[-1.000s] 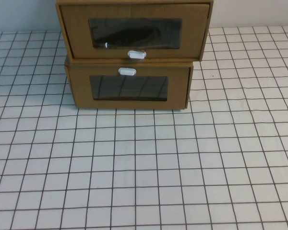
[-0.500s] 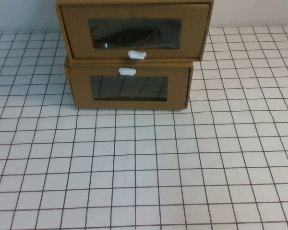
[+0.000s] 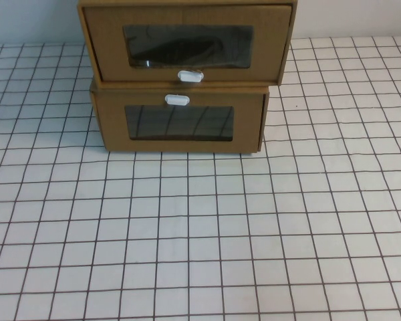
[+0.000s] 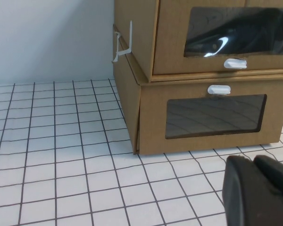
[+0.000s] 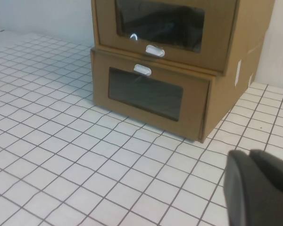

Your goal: Close the shoe box

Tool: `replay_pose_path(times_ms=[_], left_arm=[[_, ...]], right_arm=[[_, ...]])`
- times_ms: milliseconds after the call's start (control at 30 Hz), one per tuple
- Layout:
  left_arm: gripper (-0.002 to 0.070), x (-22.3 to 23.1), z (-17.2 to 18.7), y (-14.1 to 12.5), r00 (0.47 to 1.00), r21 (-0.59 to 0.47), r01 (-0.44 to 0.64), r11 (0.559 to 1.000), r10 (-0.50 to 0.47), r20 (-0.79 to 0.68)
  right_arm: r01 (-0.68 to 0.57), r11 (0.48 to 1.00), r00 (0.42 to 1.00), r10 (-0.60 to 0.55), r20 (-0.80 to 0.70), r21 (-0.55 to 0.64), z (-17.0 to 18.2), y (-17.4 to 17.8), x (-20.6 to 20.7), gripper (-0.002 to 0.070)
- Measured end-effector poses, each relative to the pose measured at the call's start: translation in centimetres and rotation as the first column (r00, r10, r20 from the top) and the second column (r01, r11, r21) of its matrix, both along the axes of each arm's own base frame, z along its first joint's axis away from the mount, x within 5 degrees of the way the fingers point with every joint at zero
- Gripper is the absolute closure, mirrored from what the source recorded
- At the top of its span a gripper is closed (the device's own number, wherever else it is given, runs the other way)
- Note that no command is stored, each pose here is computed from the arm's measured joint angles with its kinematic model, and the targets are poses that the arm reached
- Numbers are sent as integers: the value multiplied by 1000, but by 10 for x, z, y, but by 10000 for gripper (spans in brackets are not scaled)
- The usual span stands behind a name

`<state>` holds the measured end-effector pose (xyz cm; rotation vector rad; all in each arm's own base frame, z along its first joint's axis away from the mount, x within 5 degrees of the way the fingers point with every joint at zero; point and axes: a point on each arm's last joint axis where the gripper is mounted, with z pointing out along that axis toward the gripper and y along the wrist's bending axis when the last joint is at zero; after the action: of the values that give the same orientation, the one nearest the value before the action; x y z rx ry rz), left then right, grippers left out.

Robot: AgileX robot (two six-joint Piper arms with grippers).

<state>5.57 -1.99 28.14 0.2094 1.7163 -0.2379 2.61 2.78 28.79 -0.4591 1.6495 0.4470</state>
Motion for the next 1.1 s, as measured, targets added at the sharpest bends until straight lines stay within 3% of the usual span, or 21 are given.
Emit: replay_pose_path(times_ms=[233, 433, 533, 633, 767, 900, 1100], left_arm=[[677, 0, -1, 0, 1000, -3, -3, 1000, 3, 3], [677, -10, -2, 6, 994, 66, -43, 997, 36, 100], [677, -11, -15, 10, 990, 127, -77, 989, 60, 131], [677, -10, -37, 11, 984, 120, -101, 988, 82, 156], [677, -3, -73, 11, 989, 113, -108, 988, 94, 117], [677, -3, -104, 11, 994, 152, -87, 985, 96, -51], [677, -4, -112, 12, 988, 191, -79, 978, 102, -116]], right_arm=[[-2, 1000, 1000, 2, -5, -3, -1, 0, 0, 689], [-9, 1000, 1000, 9, -12, 14, 0, 1, -1, 689], [-11, 1000, 1000, 11, -14, 19, 0, 1, -1, 689], [-12, 1000, 1000, 12, -15, 21, 0, 1, -1, 689], [-12, 1000, 1000, 12, -15, 21, 0, 1, -1, 689], [-13, 1000, 1000, 13, -17, 20, 0, 1, -1, 689], [-20, 1000, 999, 21, -36, 9, -2, 2, -1, 689]])
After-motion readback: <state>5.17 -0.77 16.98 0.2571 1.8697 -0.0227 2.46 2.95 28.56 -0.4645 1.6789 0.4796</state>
